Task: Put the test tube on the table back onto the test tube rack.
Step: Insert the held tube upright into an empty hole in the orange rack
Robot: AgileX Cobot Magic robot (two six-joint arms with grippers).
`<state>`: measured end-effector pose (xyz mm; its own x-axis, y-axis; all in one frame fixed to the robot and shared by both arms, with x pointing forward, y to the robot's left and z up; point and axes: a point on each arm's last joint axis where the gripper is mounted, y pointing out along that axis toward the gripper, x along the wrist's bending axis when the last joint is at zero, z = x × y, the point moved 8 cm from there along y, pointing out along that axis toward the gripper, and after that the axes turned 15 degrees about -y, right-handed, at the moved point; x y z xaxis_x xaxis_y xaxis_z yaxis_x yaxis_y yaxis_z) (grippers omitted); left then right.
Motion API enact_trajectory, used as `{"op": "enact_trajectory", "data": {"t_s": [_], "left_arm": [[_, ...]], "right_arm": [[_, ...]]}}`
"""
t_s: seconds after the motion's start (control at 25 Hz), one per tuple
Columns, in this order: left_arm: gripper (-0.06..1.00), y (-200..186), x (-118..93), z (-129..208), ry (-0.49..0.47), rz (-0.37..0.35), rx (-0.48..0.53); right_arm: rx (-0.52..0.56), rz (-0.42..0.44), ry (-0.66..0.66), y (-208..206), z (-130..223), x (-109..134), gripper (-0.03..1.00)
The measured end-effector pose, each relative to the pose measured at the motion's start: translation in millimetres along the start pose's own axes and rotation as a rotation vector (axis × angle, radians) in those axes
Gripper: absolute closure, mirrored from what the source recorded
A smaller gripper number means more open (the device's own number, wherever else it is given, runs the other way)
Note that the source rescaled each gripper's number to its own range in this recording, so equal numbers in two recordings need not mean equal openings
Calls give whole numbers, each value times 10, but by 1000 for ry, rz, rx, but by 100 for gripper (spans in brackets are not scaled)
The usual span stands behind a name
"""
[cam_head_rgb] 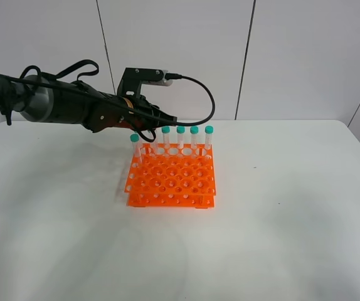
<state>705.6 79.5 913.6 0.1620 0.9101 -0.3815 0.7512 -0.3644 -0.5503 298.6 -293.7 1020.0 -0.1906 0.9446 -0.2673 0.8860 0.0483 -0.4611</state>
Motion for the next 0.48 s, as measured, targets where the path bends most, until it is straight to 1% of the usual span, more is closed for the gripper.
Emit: {"op": "enact_trajectory", "data": {"t_s": [0.2,0.48], "left_arm": [[94,-4,12,62,0,15,-7],[94,-19,11,49,15,26,-20]], "right_arm": [[0,0,0,0,0,0,-3],[0,0,0,0,0,0,-3]]}}
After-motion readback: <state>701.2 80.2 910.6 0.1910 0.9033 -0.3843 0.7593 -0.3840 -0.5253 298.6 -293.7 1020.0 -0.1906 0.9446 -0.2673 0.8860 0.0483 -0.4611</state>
